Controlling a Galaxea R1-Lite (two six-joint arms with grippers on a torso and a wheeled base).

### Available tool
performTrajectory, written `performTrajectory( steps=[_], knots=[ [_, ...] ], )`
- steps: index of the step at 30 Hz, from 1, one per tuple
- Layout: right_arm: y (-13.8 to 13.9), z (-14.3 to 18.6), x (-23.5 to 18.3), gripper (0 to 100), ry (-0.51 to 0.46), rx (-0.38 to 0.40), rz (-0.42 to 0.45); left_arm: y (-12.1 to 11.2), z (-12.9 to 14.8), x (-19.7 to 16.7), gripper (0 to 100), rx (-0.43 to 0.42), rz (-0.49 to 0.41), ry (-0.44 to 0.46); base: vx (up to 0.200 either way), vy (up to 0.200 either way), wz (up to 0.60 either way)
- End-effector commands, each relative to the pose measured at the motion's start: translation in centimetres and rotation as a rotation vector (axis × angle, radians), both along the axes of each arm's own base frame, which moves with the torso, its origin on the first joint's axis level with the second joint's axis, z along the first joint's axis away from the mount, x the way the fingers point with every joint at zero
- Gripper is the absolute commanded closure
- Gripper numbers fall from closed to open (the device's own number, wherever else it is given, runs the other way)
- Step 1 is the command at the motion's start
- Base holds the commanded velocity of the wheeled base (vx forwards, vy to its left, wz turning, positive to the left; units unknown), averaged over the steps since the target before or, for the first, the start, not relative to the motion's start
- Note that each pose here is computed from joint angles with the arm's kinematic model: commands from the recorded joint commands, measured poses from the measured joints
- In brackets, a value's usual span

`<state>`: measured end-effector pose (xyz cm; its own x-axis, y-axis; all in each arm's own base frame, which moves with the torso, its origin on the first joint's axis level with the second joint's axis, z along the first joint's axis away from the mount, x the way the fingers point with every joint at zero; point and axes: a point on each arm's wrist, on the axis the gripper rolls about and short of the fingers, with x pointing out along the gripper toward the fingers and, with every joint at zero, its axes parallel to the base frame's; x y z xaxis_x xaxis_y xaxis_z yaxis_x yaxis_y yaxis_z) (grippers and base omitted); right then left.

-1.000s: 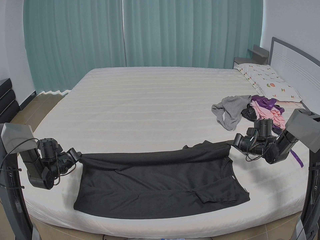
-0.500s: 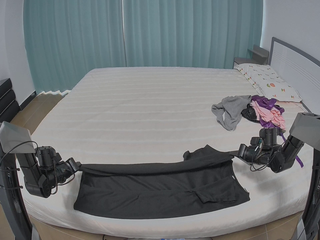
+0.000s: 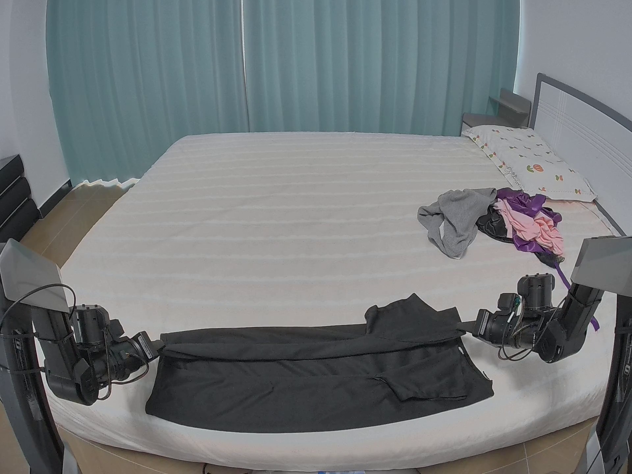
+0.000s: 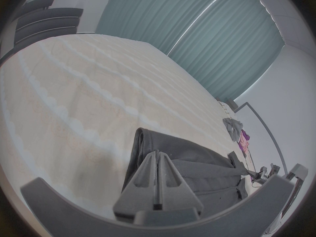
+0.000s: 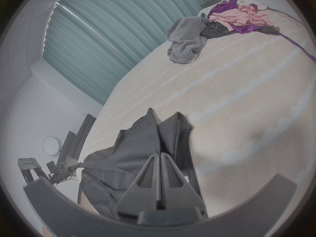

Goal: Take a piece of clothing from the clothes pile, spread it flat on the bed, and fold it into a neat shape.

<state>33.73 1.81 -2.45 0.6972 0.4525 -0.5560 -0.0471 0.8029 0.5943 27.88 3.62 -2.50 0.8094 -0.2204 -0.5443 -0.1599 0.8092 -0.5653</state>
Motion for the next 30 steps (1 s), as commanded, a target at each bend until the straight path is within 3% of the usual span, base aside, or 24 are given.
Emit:
performTrajectory(
  steps=[1,11,21,30],
  knots=[
    [-0.2,-1.1,-0.5,100,0.033,-0.011,0.004,0.0,-0.5,-0.6,100,0.008,-0.008,0.028,0.000,0.000,0.00],
    [-0.2,-1.8,-0.5,100,0.049,-0.017,0.010,0.0,-1.1,-1.0,100,0.049,-0.035,0.036,0.000,0.000,0.00],
    [-0.6,0.7,0.9,100,-0.076,0.010,-0.022,1.5,0.4,0.5,100,0.059,0.034,-0.061,0.000,0.000,0.00],
    [-0.7,-0.2,-0.3,100,-0.042,0.020,-0.034,1.4,0.1,-0.3,100,0.011,0.056,-0.016,0.000,0.000,0.00]
  ],
)
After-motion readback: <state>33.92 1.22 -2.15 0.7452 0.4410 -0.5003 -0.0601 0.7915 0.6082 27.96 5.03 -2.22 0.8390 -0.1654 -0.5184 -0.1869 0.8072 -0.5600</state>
